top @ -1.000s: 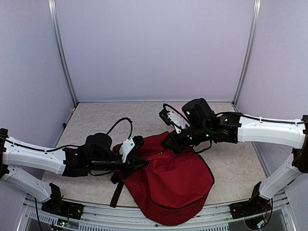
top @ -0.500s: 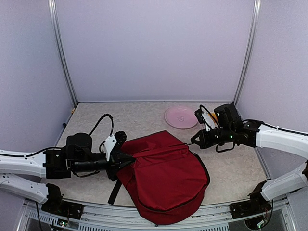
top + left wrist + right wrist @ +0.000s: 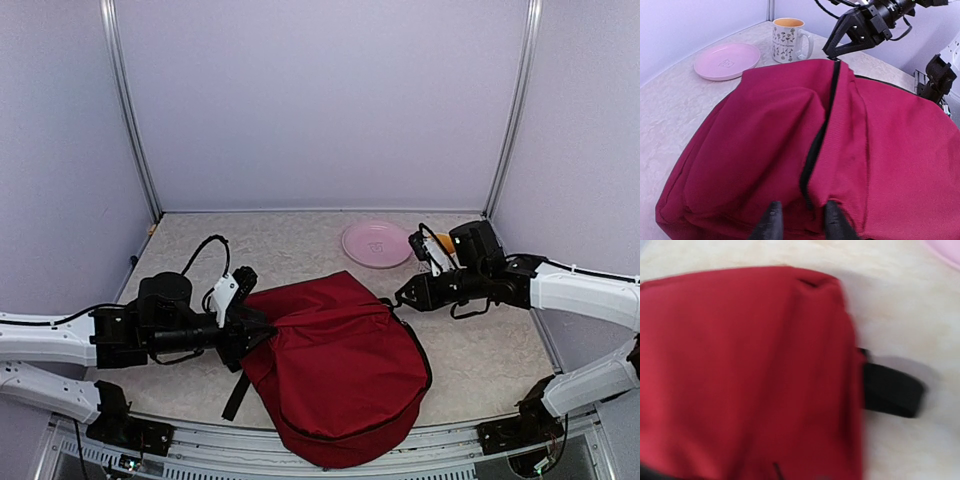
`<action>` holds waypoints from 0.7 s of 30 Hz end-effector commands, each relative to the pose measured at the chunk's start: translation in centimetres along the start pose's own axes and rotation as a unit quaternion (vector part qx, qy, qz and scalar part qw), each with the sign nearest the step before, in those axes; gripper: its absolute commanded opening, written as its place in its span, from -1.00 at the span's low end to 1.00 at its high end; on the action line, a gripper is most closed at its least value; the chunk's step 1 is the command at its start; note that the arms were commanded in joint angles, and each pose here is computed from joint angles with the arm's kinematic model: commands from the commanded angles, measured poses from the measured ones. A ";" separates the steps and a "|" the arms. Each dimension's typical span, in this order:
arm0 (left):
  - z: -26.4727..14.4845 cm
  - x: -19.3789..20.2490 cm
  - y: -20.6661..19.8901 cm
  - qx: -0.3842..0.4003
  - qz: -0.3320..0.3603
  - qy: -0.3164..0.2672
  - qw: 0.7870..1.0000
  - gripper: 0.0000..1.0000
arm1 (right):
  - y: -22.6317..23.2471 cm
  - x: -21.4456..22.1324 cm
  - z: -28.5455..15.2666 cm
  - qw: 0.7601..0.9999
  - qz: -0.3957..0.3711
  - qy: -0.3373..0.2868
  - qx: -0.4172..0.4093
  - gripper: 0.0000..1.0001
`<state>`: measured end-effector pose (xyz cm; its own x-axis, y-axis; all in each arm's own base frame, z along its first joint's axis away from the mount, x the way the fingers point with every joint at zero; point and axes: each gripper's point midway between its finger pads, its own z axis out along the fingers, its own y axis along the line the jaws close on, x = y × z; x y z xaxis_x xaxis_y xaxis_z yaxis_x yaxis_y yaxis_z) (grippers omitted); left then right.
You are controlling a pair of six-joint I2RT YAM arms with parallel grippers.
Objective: Pack the student bag
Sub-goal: Zip the lower front pocket of the bag in the student bag, then reset both arms
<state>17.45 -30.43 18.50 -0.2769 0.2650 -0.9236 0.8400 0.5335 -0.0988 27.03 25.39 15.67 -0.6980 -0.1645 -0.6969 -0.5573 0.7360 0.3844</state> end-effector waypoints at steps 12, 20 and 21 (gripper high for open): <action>-3.4 -6.2 7.0 -0.053 -0.119 -0.049 0.990 0.98 | -8.7 -7.3 -17.4 0.923 0.067 -0.236 0.298 1.00; -6.0 -5.2 18.6 -0.140 -0.225 -0.046 0.963 0.98 | -14.7 -4.2 -19.9 0.888 0.109 -0.247 0.372 1.00; -6.4 -4.7 20.1 -0.160 -0.235 -0.047 0.957 0.98 | -15.5 -3.5 -19.3 0.889 0.115 -0.238 0.375 1.00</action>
<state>31.28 -17.83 24.75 -0.4477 -0.0824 -0.8904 0.5030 0.8000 -0.3270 28.97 3.73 28.41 -0.3008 0.2169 -0.9287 0.0790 0.9761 0.2024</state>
